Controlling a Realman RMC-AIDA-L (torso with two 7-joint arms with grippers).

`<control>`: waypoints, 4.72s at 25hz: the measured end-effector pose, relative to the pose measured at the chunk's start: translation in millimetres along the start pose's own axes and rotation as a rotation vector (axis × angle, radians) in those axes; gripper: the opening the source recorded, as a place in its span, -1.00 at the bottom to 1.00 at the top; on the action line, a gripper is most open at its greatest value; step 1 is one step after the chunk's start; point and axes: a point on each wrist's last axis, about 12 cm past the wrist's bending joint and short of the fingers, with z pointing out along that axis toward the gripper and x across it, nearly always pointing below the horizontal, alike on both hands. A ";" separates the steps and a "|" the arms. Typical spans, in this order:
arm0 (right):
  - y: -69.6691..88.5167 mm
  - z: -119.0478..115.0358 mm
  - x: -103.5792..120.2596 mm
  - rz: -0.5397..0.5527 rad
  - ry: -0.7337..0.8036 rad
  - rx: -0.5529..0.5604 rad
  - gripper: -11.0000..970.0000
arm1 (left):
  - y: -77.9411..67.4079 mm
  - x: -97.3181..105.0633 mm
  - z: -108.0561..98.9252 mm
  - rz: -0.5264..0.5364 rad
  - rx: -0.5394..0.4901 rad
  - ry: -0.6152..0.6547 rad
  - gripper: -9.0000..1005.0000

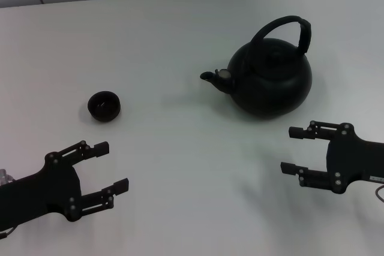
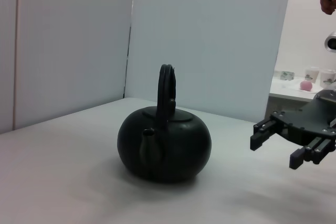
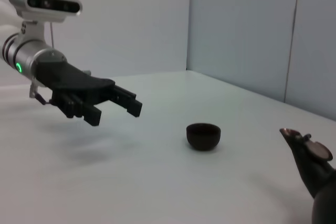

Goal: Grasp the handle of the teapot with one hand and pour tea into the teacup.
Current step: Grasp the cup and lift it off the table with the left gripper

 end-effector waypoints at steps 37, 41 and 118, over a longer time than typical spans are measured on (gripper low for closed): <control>-2.8 6.0 0.2 -0.026 0.014 -0.009 0.38 | 18.9 6.8 -7.8 -0.010 -0.387 -0.156 0.53; -4.7 6.7 -1.2 -0.033 0.014 -0.009 0.38 | 17.6 9.0 -7.5 0.001 -0.408 -0.162 0.52; -17.8 13.4 -10.8 -0.057 -0.002 0.005 0.38 | 54.0 8.1 66.0 0.039 -0.430 0.096 0.37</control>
